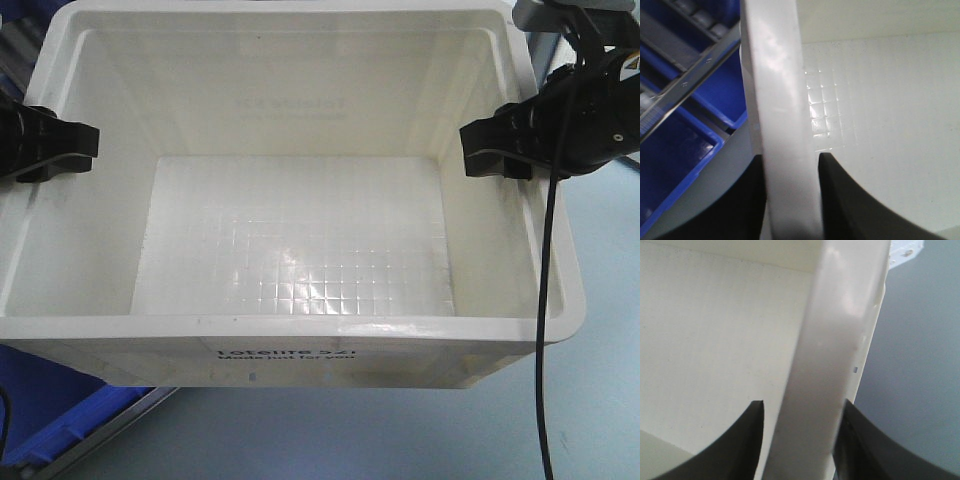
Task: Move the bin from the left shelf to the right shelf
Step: 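Keep holding the tote while the base drives to the other shelf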
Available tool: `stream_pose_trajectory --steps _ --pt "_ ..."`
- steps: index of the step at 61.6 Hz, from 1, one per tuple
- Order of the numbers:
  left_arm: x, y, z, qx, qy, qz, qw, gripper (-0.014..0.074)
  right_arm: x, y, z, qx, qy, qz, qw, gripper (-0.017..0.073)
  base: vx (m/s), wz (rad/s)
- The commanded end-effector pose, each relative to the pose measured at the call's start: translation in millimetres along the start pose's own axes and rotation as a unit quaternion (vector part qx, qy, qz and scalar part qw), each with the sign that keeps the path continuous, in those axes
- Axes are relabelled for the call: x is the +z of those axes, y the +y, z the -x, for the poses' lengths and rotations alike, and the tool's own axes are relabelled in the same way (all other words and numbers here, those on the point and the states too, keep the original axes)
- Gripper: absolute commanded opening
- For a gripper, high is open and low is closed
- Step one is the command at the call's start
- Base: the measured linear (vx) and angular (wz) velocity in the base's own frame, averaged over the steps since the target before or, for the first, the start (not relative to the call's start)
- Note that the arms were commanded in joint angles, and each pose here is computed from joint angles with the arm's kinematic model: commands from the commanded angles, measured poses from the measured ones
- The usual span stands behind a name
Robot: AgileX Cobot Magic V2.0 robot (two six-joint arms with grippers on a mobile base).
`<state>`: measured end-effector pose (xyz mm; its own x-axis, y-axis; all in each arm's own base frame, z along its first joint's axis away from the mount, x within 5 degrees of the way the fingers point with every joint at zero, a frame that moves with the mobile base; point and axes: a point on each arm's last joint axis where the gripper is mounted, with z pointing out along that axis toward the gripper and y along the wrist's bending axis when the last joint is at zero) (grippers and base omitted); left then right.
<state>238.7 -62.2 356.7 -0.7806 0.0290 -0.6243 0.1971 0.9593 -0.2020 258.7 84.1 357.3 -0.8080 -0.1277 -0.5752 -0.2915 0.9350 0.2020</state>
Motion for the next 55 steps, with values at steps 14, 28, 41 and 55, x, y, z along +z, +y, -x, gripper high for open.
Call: stream_pose_trajectory --steps 14,28,41,55 --pt "-24.3 -8.7 15.6 0.014 -0.089 -0.020 0.996 -0.0005 -21.1 3.5 12.6 -0.012 -0.074 -0.001 0.997 -0.0004 0.05 0.80" --pt "-24.3 -8.7 15.6 0.014 -0.089 -0.020 0.996 -0.0005 -21.1 3.5 12.6 -0.012 -0.074 -0.001 0.997 -0.0004 0.03 0.57" --pt "-24.3 -8.7 15.6 0.014 -0.089 -0.020 0.996 -0.0005 -21.1 3.5 12.6 -0.012 -0.074 -0.001 0.997 -0.0004 0.02 0.34" --pt "-24.3 -8.7 15.6 0.014 -0.089 -0.020 0.996 -0.0005 -21.1 3.5 12.6 -0.012 -0.074 -0.001 0.997 -0.0004 0.03 0.32"
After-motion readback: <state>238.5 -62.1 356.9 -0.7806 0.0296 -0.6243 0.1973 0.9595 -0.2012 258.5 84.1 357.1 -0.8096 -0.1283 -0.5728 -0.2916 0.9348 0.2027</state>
